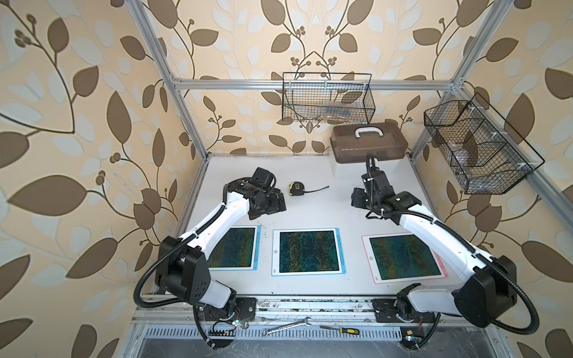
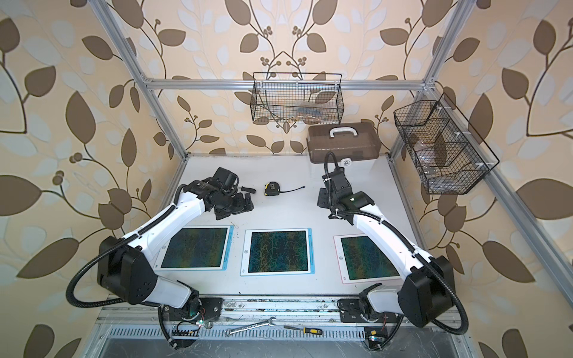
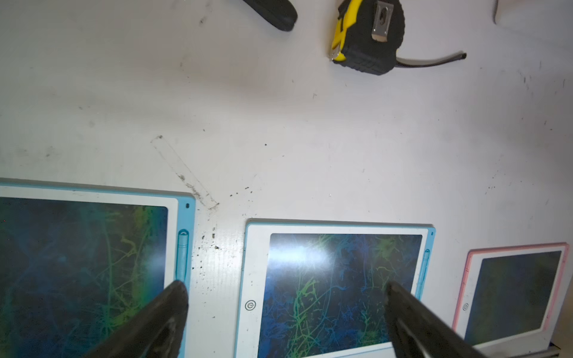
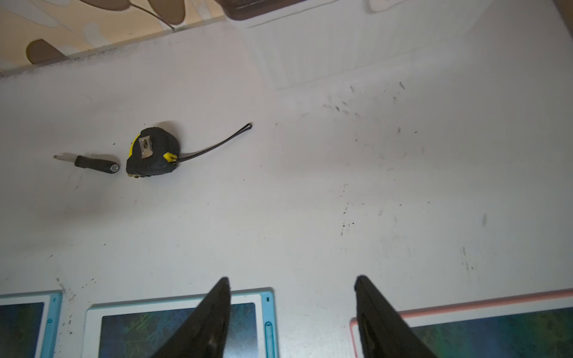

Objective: Place the stylus back onto the writing tablet
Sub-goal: Adjust the writing tablet at the center of the board, then reset both arms

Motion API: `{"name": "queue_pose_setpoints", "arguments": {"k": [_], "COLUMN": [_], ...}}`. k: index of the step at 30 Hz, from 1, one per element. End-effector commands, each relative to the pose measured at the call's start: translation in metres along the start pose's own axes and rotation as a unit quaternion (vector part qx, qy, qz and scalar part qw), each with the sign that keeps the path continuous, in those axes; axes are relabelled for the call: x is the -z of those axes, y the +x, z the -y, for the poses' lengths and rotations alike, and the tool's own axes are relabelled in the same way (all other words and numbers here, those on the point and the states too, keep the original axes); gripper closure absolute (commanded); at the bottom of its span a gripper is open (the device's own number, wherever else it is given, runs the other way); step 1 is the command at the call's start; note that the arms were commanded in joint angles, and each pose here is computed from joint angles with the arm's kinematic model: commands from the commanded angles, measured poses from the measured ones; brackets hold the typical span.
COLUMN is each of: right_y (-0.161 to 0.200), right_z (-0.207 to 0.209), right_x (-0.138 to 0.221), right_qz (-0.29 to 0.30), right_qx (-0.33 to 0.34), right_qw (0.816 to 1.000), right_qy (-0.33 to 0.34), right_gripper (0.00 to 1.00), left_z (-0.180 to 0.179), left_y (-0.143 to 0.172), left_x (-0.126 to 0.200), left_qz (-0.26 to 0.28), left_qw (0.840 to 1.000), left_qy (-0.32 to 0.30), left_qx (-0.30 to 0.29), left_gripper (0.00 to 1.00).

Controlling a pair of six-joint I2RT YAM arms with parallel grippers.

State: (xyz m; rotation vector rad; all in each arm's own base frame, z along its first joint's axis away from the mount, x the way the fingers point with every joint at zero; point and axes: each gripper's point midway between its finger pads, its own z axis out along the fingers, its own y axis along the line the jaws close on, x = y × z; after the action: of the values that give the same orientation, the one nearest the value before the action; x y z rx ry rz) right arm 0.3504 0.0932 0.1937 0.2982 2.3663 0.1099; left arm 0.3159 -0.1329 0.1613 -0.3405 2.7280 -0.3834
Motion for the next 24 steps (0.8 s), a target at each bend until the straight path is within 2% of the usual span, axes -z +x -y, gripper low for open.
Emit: {"name": "queue_pose_setpoints", "arguments": {"k": [1,8,10,16,24], "right_y": [-0.003,0.002,0.001,0.002,0.014], "right_z": [0.028,0.1,0.119,0.158,0.181], "right_x": [0.005,0.026,0.036,0.053,0.053], "right_qz": [0.029,0.073,0.093,0.13,0.137], "right_qx": [-0.022,-0.075,-0.091,-0.126,-0.151], "right_qw": [0.999,0.992,0.988,0.977,0.974], "right_qy": [0.02,0.077,0.088,0.114,0.101], "right_gripper": [0.27,0.1,0.0,0.0,0.0], "left_z": [-0.018,-0.058,-0.071,-0.094,-0.122], "left_y": [0.001,-0.008,-0.01,-0.023,-0.036], "left_x": [0.021,0.032,0.035,0.044,0.046], "left_qz": [0.028,0.055,0.063,0.089,0.115], "left_qw": [0.999,0.997,0.996,0.992,0.983], "left_qy": [-0.017,-0.035,-0.038,-0.054,-0.109], "left_qx": [-0.004,0.03,0.046,0.068,0.087], "left_gripper": [0.01,0.01,0.01,0.01,0.01]}}
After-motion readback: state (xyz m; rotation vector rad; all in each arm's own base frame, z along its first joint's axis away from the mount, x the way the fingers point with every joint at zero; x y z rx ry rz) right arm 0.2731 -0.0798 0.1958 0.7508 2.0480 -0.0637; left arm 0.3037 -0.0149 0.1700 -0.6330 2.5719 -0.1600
